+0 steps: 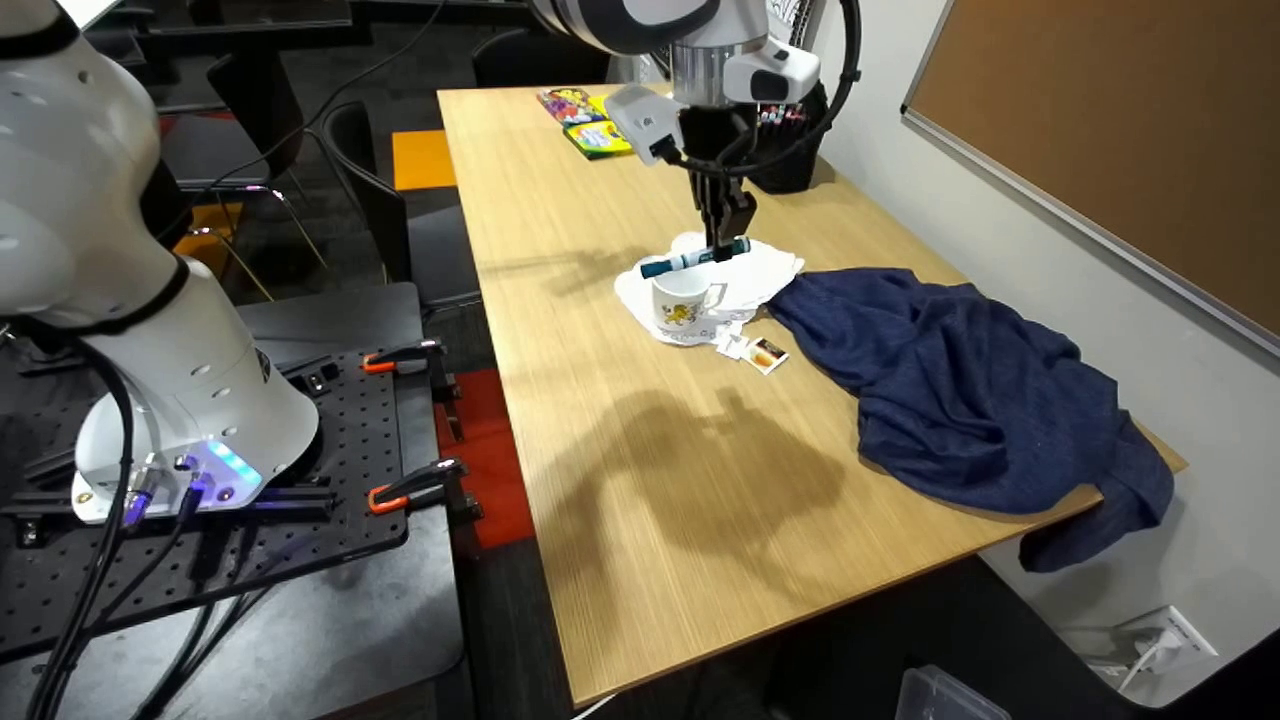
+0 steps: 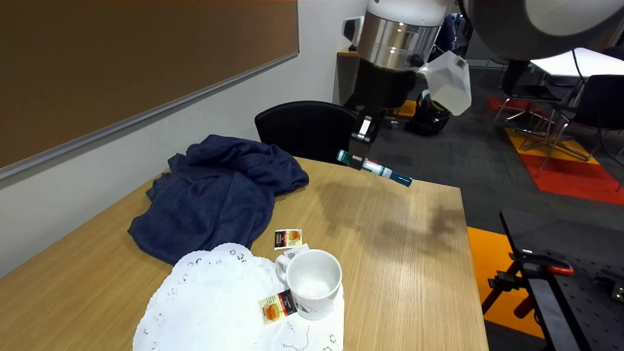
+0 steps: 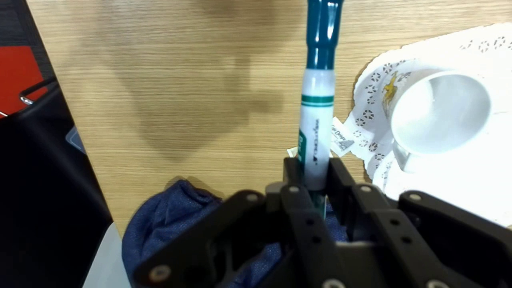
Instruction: Put the marker in the mug
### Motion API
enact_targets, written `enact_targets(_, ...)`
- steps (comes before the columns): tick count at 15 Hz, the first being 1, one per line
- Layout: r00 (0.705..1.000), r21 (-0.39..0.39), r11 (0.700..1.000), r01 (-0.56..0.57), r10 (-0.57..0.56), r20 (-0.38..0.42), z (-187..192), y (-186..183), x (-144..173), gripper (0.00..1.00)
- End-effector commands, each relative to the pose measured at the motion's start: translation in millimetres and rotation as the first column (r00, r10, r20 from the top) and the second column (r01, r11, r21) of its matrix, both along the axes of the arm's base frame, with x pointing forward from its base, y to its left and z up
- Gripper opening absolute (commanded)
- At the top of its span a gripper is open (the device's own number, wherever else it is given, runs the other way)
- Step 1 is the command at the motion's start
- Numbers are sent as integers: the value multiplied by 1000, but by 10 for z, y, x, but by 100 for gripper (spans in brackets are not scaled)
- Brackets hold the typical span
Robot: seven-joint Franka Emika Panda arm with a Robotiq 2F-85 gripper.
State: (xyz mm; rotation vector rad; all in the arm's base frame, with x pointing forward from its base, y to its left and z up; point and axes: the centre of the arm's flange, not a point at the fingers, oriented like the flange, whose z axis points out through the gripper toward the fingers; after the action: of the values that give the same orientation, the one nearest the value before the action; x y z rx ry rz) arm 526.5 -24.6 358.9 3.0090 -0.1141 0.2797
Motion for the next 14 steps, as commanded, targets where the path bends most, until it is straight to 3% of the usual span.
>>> enact_targets(1,1000,2,1000,2,-2,2,2,36,3,21)
enact_targets(5,1000,2,1000,4,-4,2,3,41,4,21)
enact_targets(6,1000,2,1000,4,-4,2,3,41,4,5)
enact_targets(10,995,85,992,-96,93,42,-3,-9,30,5)
enact_targets(14,967,162,958,-238,219,126,11,-55,68,5)
